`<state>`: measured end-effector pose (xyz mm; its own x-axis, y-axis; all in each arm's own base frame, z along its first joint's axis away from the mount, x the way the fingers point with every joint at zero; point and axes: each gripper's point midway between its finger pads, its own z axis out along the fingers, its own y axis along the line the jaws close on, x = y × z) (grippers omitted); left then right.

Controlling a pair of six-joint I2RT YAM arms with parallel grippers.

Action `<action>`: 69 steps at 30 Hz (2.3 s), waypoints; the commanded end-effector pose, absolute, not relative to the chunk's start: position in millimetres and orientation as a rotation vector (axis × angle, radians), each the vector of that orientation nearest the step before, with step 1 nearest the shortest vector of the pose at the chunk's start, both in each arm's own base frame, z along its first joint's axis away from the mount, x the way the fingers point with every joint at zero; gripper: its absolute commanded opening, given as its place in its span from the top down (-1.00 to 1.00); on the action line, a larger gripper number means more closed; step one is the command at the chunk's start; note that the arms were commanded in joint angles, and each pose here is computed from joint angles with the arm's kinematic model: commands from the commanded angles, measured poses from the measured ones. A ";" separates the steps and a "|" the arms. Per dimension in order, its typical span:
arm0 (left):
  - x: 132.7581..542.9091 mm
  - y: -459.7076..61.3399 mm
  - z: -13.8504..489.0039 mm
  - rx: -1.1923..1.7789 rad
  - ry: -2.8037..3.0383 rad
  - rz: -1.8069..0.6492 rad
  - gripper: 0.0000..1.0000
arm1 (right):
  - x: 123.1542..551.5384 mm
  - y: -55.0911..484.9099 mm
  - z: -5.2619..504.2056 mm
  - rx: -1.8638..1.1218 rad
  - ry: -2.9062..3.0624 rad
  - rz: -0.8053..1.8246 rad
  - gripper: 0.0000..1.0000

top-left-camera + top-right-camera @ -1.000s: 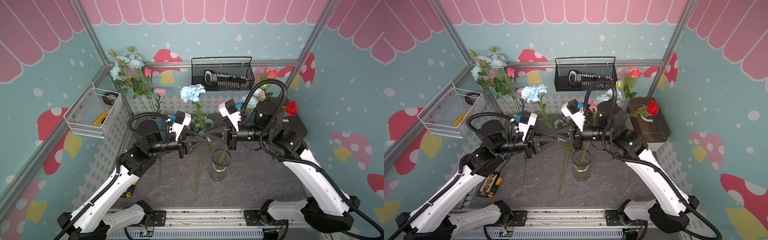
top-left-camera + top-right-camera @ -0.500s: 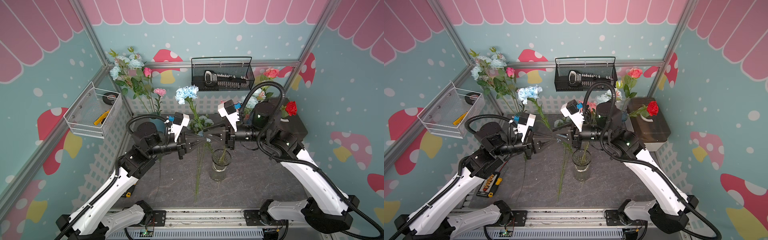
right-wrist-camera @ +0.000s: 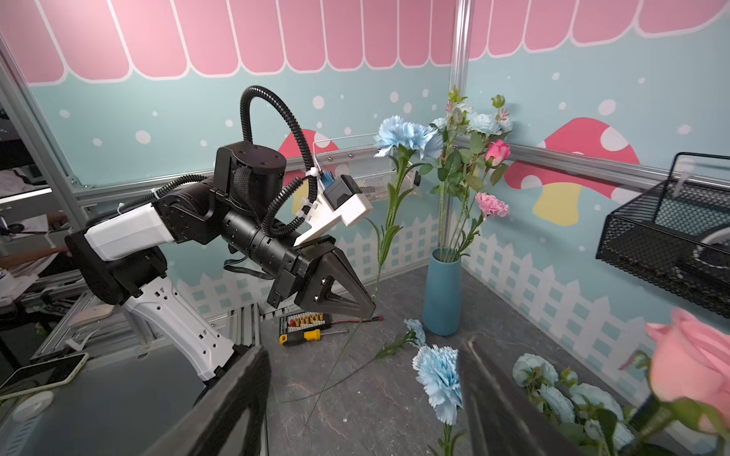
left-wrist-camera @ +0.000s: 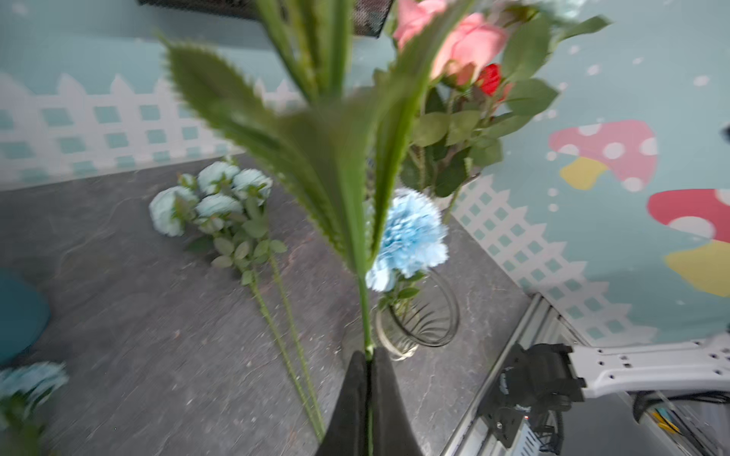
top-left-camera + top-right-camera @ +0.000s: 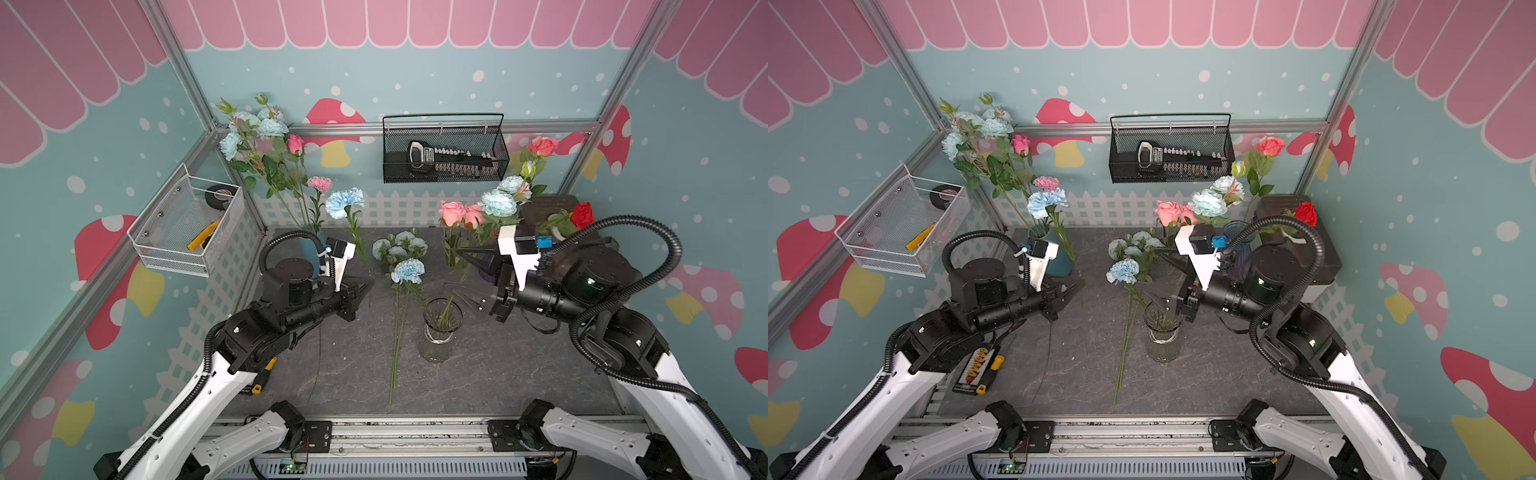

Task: Pick out blue flowers from the vase
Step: Place the flower at the center of the board.

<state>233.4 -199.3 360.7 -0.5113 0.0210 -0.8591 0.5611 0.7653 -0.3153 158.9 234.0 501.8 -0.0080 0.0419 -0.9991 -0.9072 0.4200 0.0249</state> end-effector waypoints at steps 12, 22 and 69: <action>272.6 -170.8 230.6 0.378 2.528 -0.301 1.00 | 163.6 162.1 480.7 -0.664 1.351 0.546 -0.72; 275.7 -158.0 136.6 0.258 2.799 -0.388 1.00 | 160.9 154.3 476.0 -0.671 1.339 0.498 -0.83; 254.3 -79.5 30.1 0.063 3.166 0.330 0.66 | 171.5 165.4 464.1 -0.702 1.373 0.487 -0.90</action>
